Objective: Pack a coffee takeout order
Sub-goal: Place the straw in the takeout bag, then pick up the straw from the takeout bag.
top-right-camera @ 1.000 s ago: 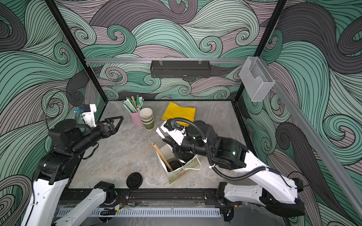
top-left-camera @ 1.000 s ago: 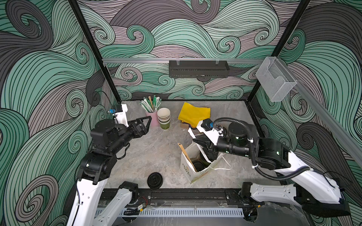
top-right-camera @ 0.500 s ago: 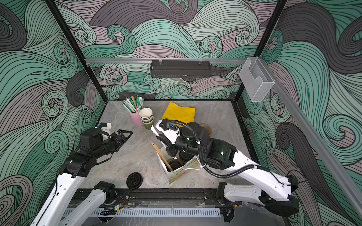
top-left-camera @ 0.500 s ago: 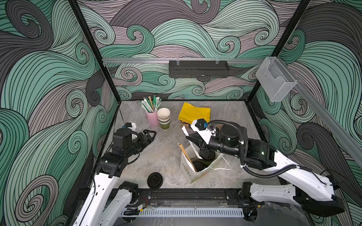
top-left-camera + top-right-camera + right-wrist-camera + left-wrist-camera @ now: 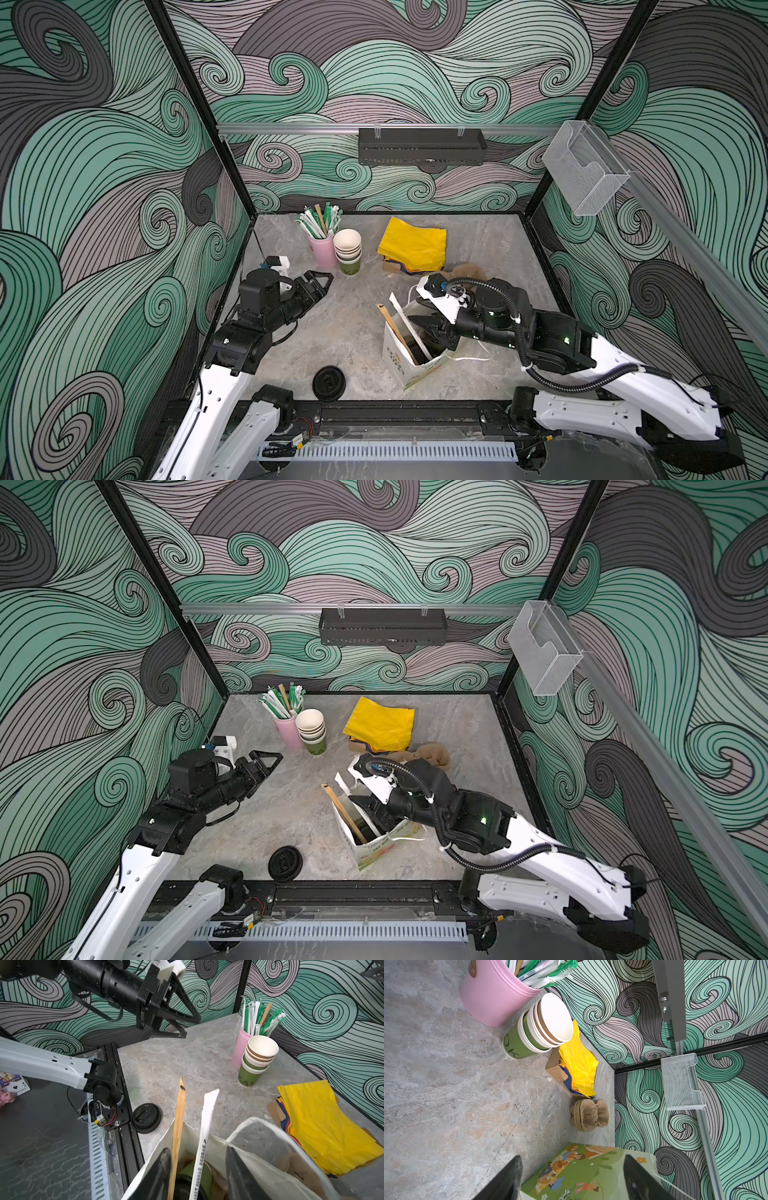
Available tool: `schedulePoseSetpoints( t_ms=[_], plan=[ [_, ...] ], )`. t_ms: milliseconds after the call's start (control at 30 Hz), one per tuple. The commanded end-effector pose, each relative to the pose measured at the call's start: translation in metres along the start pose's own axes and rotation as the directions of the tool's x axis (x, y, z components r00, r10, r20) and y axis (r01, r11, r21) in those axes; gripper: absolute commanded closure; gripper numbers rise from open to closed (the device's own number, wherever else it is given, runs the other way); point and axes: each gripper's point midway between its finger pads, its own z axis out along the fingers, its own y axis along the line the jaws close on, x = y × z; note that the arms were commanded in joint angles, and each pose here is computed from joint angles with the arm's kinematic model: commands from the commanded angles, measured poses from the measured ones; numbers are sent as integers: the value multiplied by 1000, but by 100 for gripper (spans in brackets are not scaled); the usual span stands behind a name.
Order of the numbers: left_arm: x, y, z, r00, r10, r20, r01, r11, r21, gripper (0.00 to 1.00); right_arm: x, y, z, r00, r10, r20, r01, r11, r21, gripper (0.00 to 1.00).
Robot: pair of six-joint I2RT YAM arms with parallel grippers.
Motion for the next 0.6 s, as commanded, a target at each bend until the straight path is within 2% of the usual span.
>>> schedulePoseSetpoints(
  t_ms=[0,100,167,233,433,567],
  plan=[
    [-3,-17,-8,999,54,5,-54,998,46,22,1,-3,-18,995,21,-97,-20,1000,10,54],
    [0,-18,-9,998,63,-1,-62,997,53,22,-1,0,-22,968,96,-231,-97,995,6,57],
    [2,-18,-10,997,72,-4,-72,996,57,22,3,8,-11,930,148,-335,-160,987,-8,58],
    [4,-16,-11,997,74,-3,-74,996,58,22,0,13,0,900,189,-393,-205,979,2,57],
    [9,-10,-11,997,74,-4,-74,996,57,22,0,23,31,846,226,-483,-247,969,21,49],
    [9,-7,-11,997,74,3,-74,996,54,22,4,19,49,834,220,-507,-220,974,60,51]
  ],
)
